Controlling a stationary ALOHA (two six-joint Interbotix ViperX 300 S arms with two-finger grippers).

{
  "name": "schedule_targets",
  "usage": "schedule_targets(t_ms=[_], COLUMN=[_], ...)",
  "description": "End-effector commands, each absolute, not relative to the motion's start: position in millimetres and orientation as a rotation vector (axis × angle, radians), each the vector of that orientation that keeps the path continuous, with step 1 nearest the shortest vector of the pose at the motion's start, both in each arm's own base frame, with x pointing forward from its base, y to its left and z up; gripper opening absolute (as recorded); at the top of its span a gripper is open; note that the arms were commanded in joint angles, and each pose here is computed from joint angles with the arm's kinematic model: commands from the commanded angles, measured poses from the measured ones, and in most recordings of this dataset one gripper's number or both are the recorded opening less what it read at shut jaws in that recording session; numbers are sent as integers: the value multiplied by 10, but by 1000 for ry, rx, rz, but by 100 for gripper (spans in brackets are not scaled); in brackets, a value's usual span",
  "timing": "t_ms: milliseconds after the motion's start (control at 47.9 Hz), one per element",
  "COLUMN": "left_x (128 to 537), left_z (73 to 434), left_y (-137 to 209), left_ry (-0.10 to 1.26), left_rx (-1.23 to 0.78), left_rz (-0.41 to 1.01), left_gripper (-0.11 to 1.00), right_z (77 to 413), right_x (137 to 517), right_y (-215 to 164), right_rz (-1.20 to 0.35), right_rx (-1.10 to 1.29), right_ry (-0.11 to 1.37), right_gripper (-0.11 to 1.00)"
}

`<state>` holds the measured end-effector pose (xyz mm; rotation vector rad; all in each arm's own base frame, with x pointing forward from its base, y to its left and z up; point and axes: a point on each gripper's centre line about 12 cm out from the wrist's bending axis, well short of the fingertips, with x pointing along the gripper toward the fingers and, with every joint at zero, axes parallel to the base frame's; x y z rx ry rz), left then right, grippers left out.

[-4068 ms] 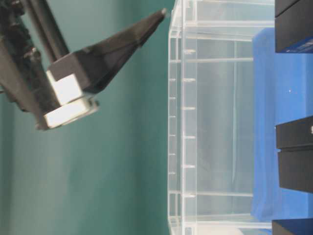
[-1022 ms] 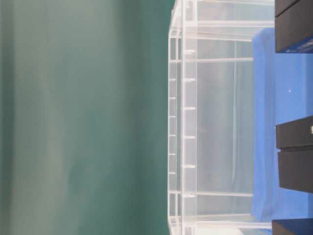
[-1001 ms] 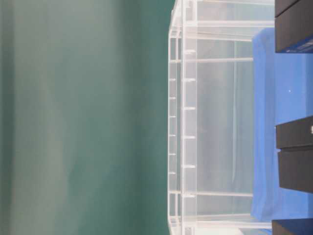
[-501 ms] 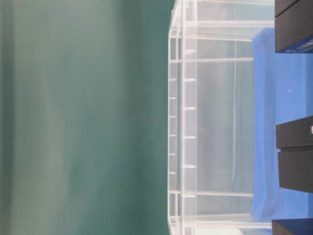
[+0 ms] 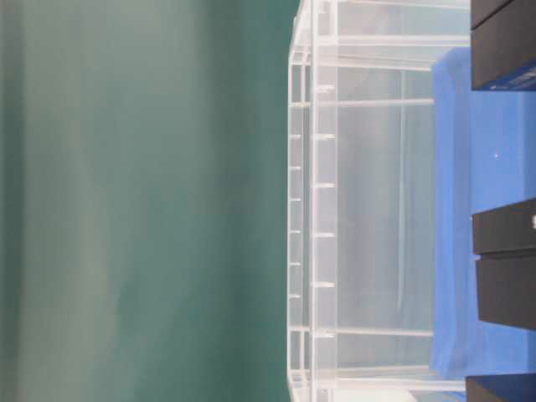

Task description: Take the box out of the case with the left arm.

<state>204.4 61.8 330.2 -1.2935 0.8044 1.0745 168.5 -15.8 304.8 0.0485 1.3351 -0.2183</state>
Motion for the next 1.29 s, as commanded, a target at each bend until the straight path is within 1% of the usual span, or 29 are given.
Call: schedule_targets(t_ms=[0,271,1273], left_x=[2045,2050,2050], left_z=[3346,3344,3332], left_y=[630,633,653], left_ry=[787,786,780], left_rx=[-1297,-1295,-1303], left_rz=[1067,1068,1077], left_gripper=[76,76,76], right_z=[3084,3094,3094], right_x=[1692,1697,1696], right_y=[-165,-211,-213], right_rz=[-223,-252,-253], right_rx=[45,14,13], right_ry=[1325,1319,1319], right_gripper=[0,0,0])
